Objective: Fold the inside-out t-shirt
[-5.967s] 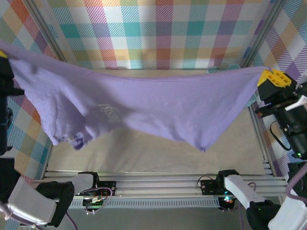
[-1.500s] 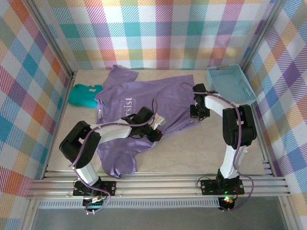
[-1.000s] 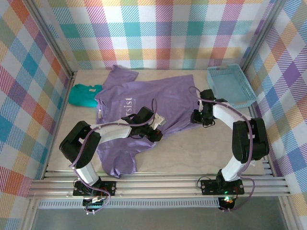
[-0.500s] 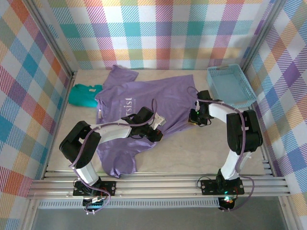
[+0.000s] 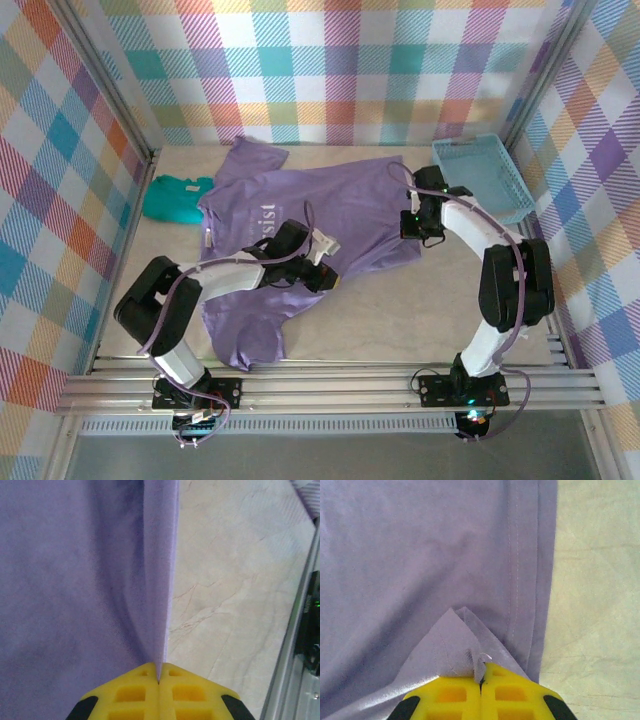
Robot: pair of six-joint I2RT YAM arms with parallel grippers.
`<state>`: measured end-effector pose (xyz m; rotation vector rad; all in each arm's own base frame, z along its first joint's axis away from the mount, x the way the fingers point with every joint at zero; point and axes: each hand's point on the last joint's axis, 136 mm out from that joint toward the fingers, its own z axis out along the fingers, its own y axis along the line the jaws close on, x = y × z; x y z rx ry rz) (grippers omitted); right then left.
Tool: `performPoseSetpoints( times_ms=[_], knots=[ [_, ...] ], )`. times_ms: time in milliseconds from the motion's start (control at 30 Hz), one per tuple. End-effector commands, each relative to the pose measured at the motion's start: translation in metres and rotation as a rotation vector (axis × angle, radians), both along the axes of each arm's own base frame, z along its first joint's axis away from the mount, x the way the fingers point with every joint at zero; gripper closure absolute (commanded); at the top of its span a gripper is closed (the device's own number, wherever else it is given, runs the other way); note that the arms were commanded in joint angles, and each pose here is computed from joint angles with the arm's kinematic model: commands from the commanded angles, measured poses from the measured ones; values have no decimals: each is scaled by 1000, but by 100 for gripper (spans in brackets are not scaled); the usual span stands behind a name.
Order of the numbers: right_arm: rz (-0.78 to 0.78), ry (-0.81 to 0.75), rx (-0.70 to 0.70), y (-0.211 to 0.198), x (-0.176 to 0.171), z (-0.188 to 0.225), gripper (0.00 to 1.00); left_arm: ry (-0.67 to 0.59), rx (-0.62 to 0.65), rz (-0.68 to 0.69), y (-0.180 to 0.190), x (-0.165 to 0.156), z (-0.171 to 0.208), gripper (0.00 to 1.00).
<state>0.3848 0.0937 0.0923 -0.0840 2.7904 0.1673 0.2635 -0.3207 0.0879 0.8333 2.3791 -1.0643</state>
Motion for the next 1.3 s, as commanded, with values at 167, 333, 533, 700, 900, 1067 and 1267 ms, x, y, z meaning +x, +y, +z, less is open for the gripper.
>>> performPoseSetpoints(
  times_ms=[167, 333, 533, 700, 900, 1067, 1267],
  knots=[
    [4, -35, -229, -34, 50, -1, 89, 107, -44, 41, 13, -4, 1, 100],
    [-5, -31, -212, -31, 53, -3, 80, 123, -43, 64, 15, 1, 0, 100],
    [61, -39, -76, -9, 34, -7, 69, 137, -43, 75, 15, 5, -3, 100],
    [271, -67, 174, 57, 15, -7, 60, 141, -40, 77, 15, 6, -4, 100],
    [236, -10, 205, 90, 6, -18, 52, 137, -36, 77, 15, 7, -3, 100],
    [112, 15, 131, 91, 7, -39, 40, 144, -35, 74, 15, 6, -5, 100],
    [123, -1, 139, 90, 24, -39, 43, 142, -25, 68, 16, 6, -5, 100]
  ],
)
